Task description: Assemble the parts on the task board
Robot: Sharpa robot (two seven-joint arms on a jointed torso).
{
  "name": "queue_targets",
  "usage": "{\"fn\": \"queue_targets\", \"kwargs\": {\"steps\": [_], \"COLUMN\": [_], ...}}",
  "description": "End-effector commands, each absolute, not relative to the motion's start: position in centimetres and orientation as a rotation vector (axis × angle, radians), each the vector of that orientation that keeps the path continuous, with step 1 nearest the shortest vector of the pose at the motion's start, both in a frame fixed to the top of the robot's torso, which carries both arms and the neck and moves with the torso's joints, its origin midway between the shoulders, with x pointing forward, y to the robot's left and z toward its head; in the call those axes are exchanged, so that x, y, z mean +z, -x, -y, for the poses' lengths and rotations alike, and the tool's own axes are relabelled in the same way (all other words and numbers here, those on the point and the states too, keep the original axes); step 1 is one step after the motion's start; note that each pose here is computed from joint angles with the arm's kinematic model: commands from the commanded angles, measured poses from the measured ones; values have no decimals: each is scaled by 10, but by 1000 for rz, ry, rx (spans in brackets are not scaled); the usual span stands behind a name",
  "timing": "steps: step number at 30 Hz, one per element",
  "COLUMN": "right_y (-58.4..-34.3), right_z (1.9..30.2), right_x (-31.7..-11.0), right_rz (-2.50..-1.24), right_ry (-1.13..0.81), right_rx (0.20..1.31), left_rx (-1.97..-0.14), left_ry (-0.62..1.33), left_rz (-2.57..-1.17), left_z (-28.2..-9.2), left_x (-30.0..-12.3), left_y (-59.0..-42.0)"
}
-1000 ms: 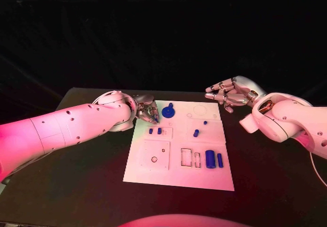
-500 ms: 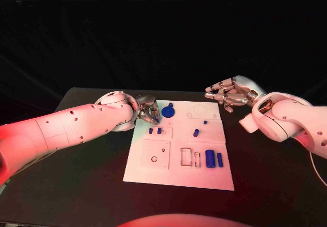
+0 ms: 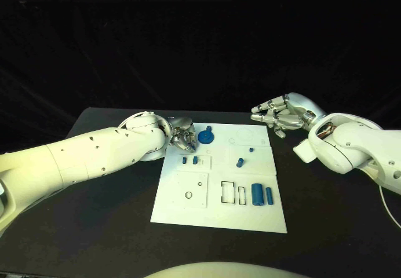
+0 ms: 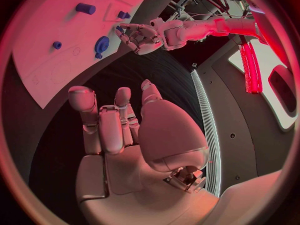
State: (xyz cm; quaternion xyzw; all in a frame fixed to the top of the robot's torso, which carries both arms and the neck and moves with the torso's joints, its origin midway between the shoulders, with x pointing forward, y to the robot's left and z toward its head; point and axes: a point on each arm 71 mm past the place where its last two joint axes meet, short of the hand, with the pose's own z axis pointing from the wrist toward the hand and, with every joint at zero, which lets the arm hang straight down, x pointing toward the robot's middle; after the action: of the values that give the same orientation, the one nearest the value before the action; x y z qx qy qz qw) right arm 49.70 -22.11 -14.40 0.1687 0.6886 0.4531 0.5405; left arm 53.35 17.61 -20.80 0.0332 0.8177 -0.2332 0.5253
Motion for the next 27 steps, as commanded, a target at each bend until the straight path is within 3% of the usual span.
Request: {"fn": "queue_targets", "kwargs": {"steps": [1, 27], "right_y": [-496, -497], "right_z": [219, 221], "right_x": [-145, -145], "right_rz": [-1651, -1648], "right_ry": [-382, -389], "right_rx": [1084, 1076], "left_rx": [-541, -516], "left_ry": [-107, -86], "left_rz": [-1983, -1990], "left_z": [-175, -184], "left_x": [-211, -213], "left_y": [-533, -535]}}
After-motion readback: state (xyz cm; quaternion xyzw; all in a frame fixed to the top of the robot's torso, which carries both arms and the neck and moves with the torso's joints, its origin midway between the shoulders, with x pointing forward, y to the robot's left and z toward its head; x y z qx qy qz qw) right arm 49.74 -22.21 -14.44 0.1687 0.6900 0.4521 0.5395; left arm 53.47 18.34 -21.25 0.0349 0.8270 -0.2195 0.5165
